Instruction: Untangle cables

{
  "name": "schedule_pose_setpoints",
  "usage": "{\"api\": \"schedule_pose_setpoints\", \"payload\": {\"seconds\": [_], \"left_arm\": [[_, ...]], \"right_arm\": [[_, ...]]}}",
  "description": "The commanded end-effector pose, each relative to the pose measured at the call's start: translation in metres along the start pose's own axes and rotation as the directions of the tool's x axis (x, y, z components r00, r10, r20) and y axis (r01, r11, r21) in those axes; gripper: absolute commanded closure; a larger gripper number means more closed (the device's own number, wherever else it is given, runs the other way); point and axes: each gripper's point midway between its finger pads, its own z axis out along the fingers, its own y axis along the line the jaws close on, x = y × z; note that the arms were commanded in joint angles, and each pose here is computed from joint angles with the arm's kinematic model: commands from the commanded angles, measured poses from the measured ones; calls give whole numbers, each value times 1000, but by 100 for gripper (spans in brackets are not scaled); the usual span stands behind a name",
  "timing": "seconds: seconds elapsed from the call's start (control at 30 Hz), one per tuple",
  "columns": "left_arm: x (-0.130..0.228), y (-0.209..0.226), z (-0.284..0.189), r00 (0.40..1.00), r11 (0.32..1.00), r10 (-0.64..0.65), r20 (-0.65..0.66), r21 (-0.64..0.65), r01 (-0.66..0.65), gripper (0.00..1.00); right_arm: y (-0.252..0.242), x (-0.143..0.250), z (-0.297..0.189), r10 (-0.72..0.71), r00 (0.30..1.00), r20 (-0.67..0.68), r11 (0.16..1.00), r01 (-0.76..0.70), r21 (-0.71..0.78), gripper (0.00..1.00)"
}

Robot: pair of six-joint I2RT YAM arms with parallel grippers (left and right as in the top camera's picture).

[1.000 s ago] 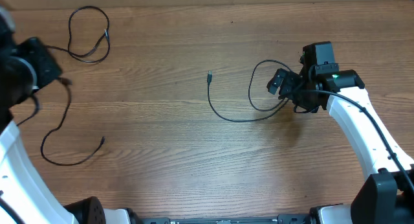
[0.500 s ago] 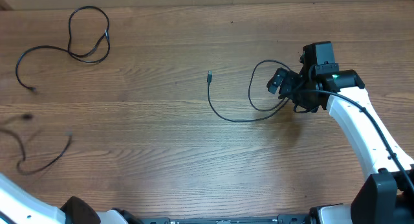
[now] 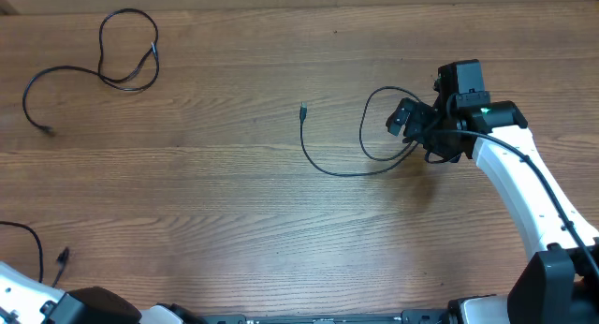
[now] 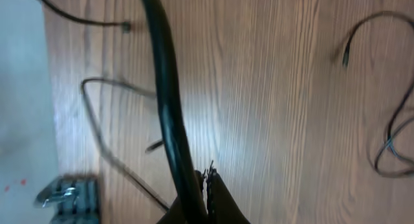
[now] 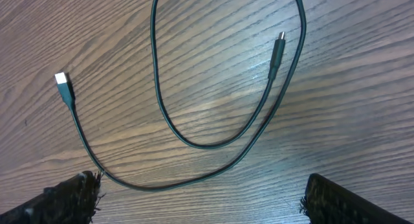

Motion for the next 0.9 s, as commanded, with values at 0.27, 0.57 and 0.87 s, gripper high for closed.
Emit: {"api": "schedule_pose_setpoints", "payload": {"seconds": [0.27,0.57,0.87], "left_arm": [[-34,-96,-2,942,848,250,223,420,-324,96],[-47,-116,-20,923,794,239,303,486,-365,96],[2,-47,64,986,958,163,22,236,-164,96]], "right_arm": [[-1,0,1,-5,1000,6,1000,5,8,0],[-1,0,1,-4,1000,6,1000,4,8,0],[-1,0,1,-5,1000,6,1000,5,8,0]]}}
